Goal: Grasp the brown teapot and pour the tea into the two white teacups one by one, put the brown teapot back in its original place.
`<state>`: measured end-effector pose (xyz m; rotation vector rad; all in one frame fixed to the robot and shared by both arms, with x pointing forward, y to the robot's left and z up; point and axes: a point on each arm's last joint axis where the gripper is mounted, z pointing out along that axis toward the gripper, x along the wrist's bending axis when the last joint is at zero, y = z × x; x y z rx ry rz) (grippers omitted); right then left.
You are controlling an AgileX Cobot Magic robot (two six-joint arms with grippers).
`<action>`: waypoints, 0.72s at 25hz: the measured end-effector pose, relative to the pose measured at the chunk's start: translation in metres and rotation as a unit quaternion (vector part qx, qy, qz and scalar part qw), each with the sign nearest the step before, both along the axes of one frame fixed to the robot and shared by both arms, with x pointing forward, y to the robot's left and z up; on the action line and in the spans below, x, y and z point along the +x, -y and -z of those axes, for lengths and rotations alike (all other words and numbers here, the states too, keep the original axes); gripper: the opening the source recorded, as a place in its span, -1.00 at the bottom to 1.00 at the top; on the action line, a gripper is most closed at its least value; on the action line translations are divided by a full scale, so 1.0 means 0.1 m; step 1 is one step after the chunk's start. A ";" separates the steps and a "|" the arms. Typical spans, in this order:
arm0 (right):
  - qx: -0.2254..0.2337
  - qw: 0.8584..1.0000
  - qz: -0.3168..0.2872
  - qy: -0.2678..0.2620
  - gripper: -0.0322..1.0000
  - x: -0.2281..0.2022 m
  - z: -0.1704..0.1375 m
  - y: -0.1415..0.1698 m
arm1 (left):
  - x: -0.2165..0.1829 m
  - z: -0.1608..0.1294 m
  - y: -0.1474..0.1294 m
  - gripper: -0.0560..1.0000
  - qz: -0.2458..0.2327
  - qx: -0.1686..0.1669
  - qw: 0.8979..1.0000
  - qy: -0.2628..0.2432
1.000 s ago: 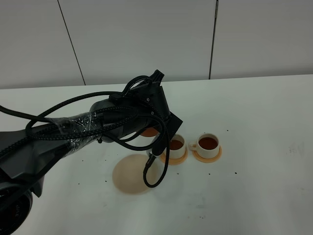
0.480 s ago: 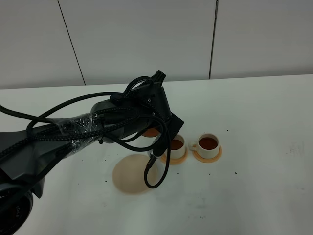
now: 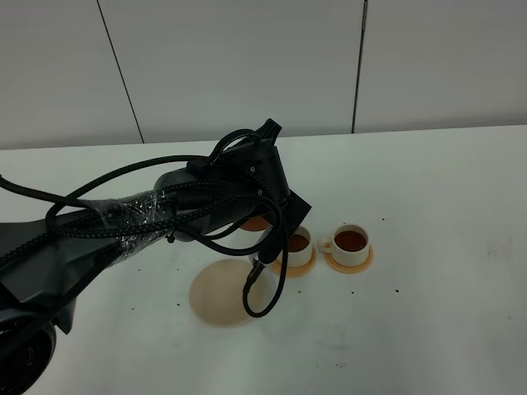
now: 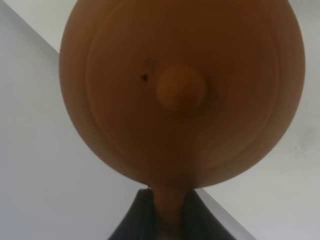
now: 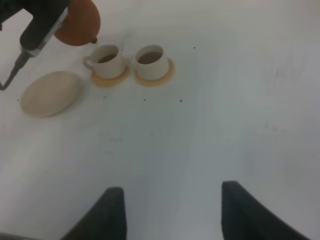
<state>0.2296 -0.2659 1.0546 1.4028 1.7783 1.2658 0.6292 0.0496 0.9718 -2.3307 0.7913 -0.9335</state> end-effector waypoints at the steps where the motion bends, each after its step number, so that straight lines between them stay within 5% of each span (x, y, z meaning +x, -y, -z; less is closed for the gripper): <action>1: 0.000 1.000 0.000 0.000 -0.12 0.00 0.00 0.00 | 0.00 0.00 0.00 -0.58 0.000 0.000 1.000 0.000; 18: 0.000 1.000 0.000 0.000 -0.12 0.00 0.00 0.00 | 0.02 0.12 0.03 -0.58 0.011 0.004 1.000 -0.006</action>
